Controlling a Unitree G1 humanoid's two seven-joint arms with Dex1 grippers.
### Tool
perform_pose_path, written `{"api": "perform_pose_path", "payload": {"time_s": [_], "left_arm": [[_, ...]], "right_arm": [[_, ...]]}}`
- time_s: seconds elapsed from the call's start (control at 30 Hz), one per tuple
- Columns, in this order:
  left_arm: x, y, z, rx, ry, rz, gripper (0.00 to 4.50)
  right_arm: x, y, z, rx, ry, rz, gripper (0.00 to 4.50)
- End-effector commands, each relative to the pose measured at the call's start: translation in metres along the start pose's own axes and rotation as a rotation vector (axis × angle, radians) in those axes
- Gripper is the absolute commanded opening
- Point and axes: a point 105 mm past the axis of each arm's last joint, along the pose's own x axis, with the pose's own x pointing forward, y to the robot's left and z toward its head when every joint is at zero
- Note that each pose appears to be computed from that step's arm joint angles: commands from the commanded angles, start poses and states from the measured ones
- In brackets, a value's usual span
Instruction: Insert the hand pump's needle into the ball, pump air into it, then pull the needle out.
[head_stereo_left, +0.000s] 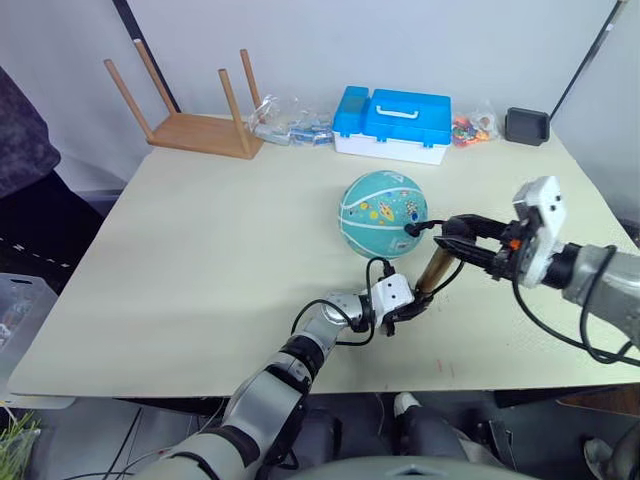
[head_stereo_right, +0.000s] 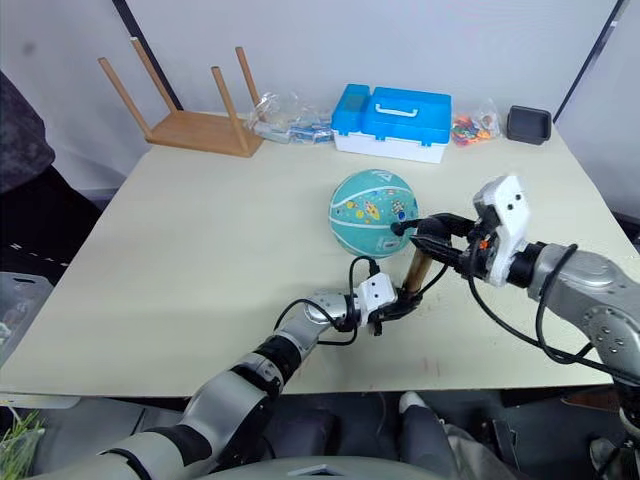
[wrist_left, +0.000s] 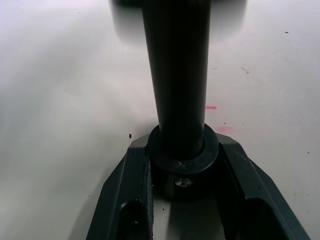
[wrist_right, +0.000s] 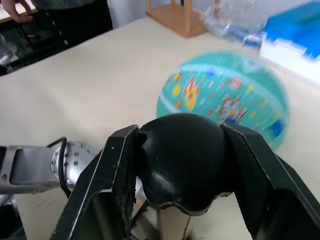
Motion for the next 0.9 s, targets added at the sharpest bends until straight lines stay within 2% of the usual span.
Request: {"api": "perform_pose_path", "payload": {"time_s": [0.03,0.1,0.23,0.3,0.47,0.67,0.8,0.83,0.9], "left_arm": [[-0.008,-0.028,-0.045,-0.088,0.151,-0.07,1.09],[-0.008,-0.027,-0.045,-0.088,0.149,-0.064,1.09],[-0.008,-0.027,-0.045,-0.088,0.152,-0.063,1.09],[-0.007,-0.028,-0.044,-0.087,0.151,-0.065,1.09],[-0.005,-0.027,-0.041,-0.08,0.147,-0.071,1.09],[-0.003,-0.028,-0.039,-0.074,0.143,-0.082,1.09],[-0.003,-0.028,-0.039,-0.069,0.142,-0.087,1.09],[-0.003,-0.029,-0.039,-0.068,0.141,-0.088,1.09],[-0.003,-0.029,-0.038,-0.065,0.14,-0.091,1.09]], "right_arm": [[0.008,0.003,-0.088,0.145,0.256,0.003,2.05],[0.004,-0.002,-0.082,0.112,0.24,-0.005,2.05],[-0.01,-0.015,-0.03,0.039,0.112,-0.028,2.05],[-0.016,-0.017,-0.014,0.012,0.083,-0.027,2.05],[-0.044,-0.009,0.069,-0.084,-0.085,-0.002,2.05],[-0.079,0.01,0.147,-0.162,-0.246,0.02,2.05],[-0.096,0.014,0.169,-0.17,-0.28,-0.004,2.05],[-0.098,0.014,0.169,-0.167,-0.276,-0.004,2.05],[-0.089,0.012,0.153,-0.149,-0.214,-0.005,2.05]]}}
